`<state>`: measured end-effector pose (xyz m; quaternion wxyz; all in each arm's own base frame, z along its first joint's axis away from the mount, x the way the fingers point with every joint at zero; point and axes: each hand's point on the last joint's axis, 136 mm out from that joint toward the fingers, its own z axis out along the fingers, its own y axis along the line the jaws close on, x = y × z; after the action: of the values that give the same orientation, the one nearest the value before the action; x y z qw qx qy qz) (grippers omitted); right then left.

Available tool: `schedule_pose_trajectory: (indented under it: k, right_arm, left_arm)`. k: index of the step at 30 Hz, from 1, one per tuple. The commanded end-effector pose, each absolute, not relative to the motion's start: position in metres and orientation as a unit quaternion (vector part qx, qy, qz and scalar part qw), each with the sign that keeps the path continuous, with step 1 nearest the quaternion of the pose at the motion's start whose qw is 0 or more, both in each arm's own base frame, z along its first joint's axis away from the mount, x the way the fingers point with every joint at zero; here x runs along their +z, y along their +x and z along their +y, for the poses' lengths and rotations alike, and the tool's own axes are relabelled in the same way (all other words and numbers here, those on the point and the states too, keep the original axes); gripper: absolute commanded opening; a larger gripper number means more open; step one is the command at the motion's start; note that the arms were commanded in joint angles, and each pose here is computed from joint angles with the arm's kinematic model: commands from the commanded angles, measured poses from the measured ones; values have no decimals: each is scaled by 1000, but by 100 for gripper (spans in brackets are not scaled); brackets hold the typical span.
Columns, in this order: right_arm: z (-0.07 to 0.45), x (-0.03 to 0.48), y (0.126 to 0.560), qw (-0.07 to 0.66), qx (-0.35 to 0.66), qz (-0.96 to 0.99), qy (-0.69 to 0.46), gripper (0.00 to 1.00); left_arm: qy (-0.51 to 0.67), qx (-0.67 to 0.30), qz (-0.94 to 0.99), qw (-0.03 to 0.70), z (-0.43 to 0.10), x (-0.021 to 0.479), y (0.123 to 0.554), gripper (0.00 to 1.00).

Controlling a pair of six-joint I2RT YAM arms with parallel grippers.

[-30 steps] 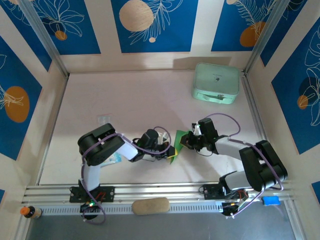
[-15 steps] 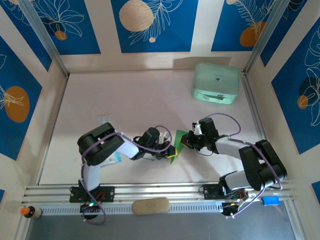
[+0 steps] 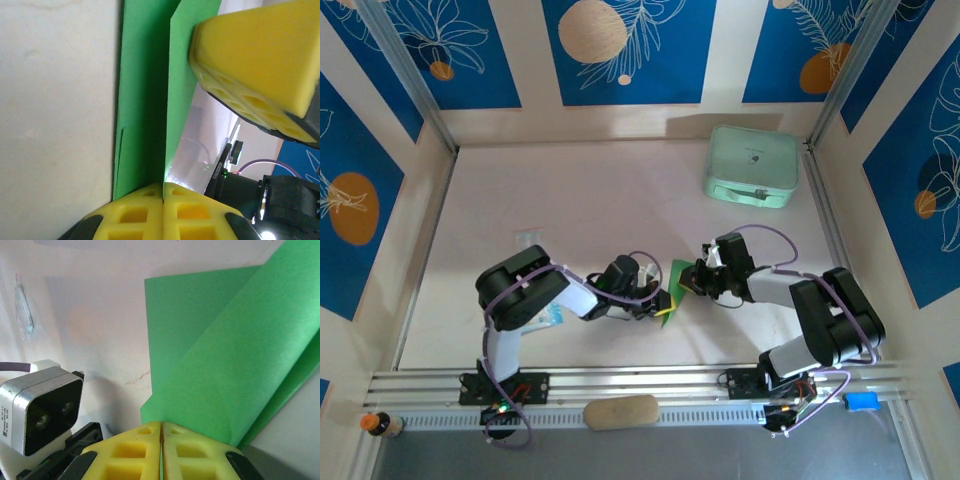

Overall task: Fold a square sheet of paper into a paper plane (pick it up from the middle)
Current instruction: Fold the wing for the fifth time at the center of the table.

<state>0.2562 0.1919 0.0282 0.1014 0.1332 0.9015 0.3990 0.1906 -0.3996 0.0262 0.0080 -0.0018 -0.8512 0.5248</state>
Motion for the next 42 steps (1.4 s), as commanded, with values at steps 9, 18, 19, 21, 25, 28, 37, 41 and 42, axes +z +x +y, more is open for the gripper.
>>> schedule_pose_trajectory:
  k: [9, 18, 19, 21, 25, 28, 37, 41, 42]
  right_arm:
    - [194, 26, 262, 92, 408, 900, 123, 9]
    - [184, 5, 255, 62, 373, 913, 152, 9]
    - [183, 4, 254, 59, 373, 913, 154, 8]
    - [184, 2, 254, 56, 374, 912, 157, 8]
    - [184, 0, 253, 51, 378, 910, 162, 8]
    - [185, 0, 253, 50, 379, 909, 164, 8]
    - [187, -2, 252, 44, 385, 907, 165, 9]
    - [186, -4, 251, 43, 381, 909, 166, 9]
    - [186, -5, 250, 42, 380, 909, 166, 9]
  left_arm:
    - [44, 471, -880, 29, -380, -15, 182, 0]
    - [30, 449, -893, 20, -372, -15, 180, 14]
    - [23, 443, -896, 18, -371, -14, 179, 17]
    - [11, 425, -905, 16, -366, -14, 176, 24]
    - [-23, 403, -914, 31, -366, -17, 164, 28]
    - [-42, 396, -917, 37, -370, -18, 158, 28]
    - [-49, 348, -935, 35, -357, -31, 155, 16]
    - [-49, 349, -935, 37, -354, -32, 153, 8]
    - [-49, 349, -935, 36, -354, -32, 153, 6]
